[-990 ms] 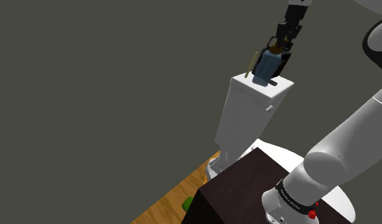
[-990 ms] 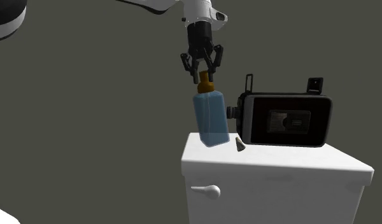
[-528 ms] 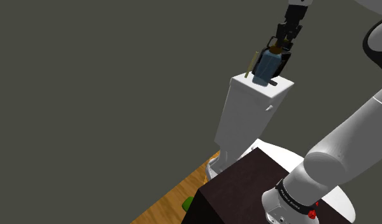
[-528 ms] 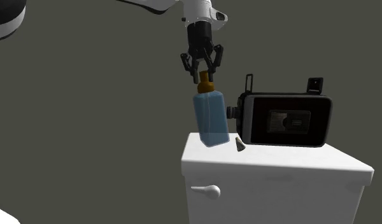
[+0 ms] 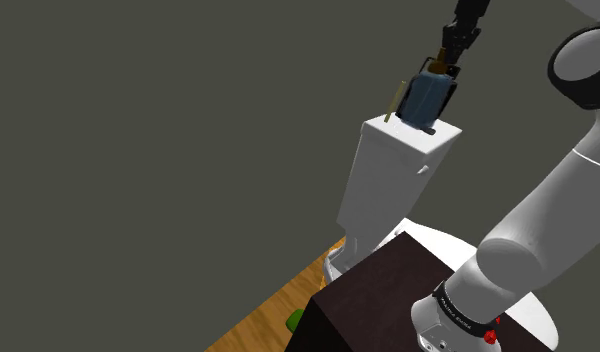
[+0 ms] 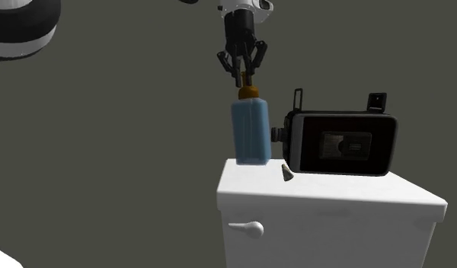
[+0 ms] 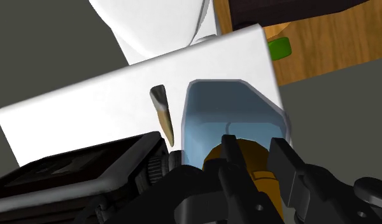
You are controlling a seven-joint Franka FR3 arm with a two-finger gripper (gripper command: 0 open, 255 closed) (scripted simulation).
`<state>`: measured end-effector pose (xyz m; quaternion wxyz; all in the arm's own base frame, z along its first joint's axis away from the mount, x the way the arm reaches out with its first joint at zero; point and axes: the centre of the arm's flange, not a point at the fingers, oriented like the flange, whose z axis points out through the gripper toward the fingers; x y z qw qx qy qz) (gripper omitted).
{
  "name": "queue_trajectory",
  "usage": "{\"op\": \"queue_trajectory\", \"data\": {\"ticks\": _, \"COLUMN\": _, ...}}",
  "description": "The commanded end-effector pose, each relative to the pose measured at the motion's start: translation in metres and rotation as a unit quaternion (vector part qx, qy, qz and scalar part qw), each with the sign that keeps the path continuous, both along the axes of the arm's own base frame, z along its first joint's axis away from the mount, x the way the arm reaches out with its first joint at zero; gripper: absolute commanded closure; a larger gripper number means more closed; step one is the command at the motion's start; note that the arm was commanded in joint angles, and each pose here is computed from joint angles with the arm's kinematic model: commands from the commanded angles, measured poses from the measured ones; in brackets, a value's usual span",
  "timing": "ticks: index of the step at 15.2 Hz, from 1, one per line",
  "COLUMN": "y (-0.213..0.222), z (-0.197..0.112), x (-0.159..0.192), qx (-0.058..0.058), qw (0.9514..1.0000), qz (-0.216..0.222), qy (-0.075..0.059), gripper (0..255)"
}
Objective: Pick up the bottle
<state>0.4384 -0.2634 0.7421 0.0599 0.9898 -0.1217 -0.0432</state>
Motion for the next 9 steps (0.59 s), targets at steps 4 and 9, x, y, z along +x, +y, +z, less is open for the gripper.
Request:
{"op": "queue_trajectory", "data": {"ticks": 4, "y": 0.001, "z": 0.026, "x": 0.0, "qx": 0.0, "qw": 1.0, "qz": 0.0, "qy": 0.0, "gripper": 255}}
{"op": "queue_trajectory", "data": {"ticks": 9, "y": 0.001, "z": 0.043, "x": 0.0, "qx": 0.0, "qw": 1.0, "qz": 0.0, "qy": 0.0, "gripper": 255}}
